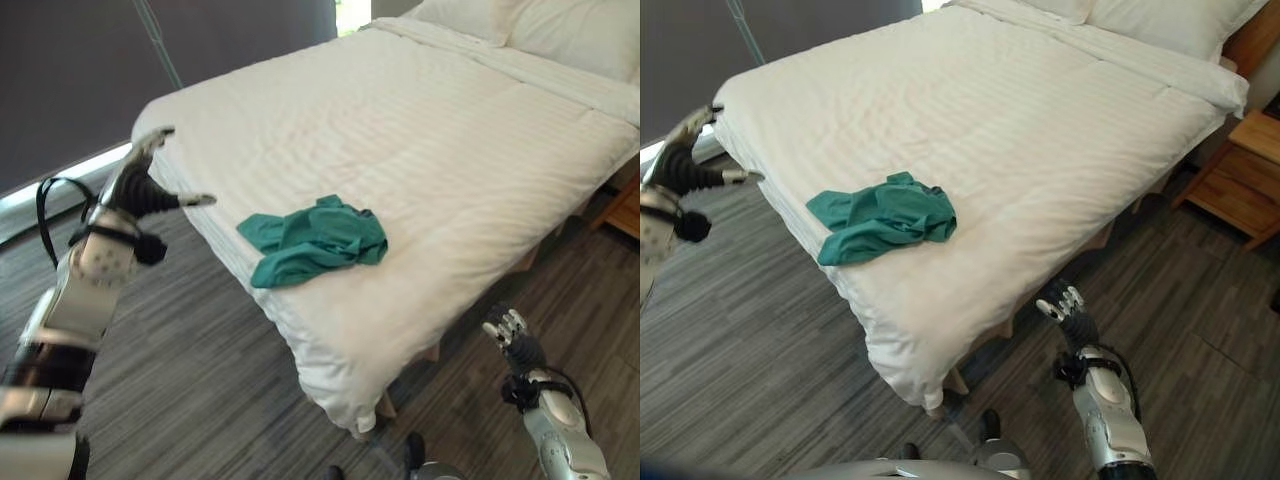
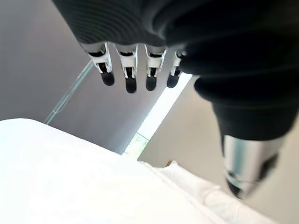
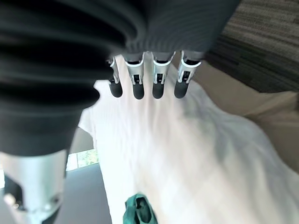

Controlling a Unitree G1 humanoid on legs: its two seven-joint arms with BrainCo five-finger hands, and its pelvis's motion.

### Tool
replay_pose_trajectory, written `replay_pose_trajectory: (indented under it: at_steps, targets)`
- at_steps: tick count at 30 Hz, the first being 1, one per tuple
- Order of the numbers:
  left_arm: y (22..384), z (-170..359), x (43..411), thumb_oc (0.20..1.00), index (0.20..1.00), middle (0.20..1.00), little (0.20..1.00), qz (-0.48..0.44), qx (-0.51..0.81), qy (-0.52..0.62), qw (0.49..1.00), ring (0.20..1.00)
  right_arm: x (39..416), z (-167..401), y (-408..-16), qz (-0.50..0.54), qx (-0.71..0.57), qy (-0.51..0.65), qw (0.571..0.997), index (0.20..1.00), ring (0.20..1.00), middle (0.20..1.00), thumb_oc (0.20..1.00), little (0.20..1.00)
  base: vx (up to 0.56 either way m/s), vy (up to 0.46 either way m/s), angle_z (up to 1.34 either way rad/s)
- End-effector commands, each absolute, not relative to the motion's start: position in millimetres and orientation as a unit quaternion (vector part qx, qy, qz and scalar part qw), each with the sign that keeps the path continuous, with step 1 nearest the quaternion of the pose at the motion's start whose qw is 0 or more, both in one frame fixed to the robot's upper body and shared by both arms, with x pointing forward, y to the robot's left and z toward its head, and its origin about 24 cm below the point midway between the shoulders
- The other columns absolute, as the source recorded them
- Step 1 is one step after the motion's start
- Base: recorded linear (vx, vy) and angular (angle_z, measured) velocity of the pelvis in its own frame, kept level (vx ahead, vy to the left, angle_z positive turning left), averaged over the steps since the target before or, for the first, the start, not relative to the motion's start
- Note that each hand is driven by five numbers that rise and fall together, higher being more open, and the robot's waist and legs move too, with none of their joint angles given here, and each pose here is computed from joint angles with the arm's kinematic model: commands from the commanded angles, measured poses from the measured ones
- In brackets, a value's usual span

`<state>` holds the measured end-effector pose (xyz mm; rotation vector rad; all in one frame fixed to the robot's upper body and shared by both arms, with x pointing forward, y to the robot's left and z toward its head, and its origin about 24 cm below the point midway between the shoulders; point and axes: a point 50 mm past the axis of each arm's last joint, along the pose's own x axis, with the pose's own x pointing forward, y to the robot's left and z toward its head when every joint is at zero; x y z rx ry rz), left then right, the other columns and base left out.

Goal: Pick up bed clothes into laundry basket.

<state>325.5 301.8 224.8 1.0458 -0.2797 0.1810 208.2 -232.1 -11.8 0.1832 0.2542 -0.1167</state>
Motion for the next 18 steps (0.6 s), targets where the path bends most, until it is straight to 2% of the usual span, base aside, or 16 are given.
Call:
replay_pose_trajectory:
  at_steps: [1, 5, 13, 18]
  targets:
    - [300.0, 242.8, 333.1, 1.0, 1.0, 1.0, 1.0, 0.097, 0.487, -0.154, 0.854, 1.0, 220.4, 18.6, -232.2, -0.043, 0.1, 0.048, 0.993, 1.0, 1.0, 1.0, 1.0, 1.0, 0.03, -0.017, -0.27]
    - [287.6, 250.4, 354.2, 1.0, 1.0, 1.0, 1.0, 0.097, 0.506, -0.14, 0.846, 1.0, 221.4, 22.6, -232.5, -0.045, 0.098, 0.04, 0.993, 1.0, 1.0, 1.0, 1.0, 1.0, -0.01, -0.011, -0.3]
    - [272.6, 267.5, 372.8, 1.0, 1.0, 1.0, 1.0, 0.12, 0.552, -0.143, 0.813, 1.0, 226.0, 32.3, -228.7, -0.029, 0.087, 0.022, 0.996, 1.0, 1.0, 1.0, 1.0, 1.0, -0.06, -0.003, -0.09]
    - [285.6, 280.8, 380.6, 1.0, 1.0, 1.0, 1.0, 0.178, 0.568, -0.12, 0.795, 1.0, 230.0, 38.7, -226.8, -0.022, 0.083, 0.009, 0.996, 1.0, 1.0, 1.0, 1.0, 1.0, -0.08, -0.023, -0.14]
